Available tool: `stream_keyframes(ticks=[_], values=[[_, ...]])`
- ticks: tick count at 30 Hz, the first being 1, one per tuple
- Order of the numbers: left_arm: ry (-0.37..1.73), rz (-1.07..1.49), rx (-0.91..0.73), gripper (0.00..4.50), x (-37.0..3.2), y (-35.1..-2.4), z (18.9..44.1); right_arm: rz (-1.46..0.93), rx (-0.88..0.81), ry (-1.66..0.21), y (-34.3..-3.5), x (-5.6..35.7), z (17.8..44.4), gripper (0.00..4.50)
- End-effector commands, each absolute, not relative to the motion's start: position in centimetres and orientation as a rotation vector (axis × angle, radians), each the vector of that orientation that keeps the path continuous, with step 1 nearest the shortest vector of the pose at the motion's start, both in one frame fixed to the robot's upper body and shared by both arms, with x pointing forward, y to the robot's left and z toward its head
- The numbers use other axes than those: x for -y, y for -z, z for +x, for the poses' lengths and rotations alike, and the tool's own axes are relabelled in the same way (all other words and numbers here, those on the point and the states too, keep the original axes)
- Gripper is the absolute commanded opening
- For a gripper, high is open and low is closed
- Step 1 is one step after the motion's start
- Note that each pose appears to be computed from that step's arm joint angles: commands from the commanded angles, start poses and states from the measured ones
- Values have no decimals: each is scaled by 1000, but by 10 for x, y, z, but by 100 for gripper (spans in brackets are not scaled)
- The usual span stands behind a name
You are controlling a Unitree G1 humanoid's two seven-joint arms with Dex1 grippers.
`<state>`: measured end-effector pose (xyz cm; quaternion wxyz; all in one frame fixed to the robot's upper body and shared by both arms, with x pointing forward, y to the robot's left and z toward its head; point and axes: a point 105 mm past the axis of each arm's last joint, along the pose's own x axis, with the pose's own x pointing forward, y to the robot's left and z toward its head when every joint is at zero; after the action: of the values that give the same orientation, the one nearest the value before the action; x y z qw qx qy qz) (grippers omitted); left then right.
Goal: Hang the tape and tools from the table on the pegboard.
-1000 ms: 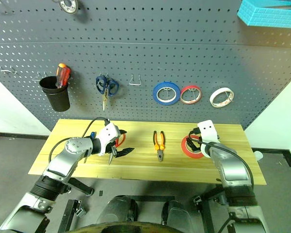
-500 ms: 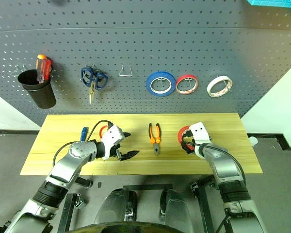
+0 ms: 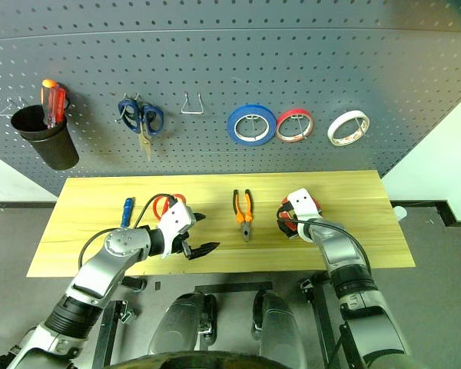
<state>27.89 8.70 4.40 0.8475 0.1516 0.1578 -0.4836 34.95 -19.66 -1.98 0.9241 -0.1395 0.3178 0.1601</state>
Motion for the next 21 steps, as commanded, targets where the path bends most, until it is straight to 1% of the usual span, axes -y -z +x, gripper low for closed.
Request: stream_keyframes(ticks=[1,9,20,21], values=[[1028,318,-291,450,-84,-56,276,-310,-626,-331,14,199,356,447],[1015,316,-295,450,-88,-58,272,-295,-716,-366,36,198,345,447],[995,314,-292,450,-90,-61,273,-298,-730,-374,41,201,346,447],[993,314,-291,450,-90,-61,273,-302,-729,-373,41,201,346,430]])
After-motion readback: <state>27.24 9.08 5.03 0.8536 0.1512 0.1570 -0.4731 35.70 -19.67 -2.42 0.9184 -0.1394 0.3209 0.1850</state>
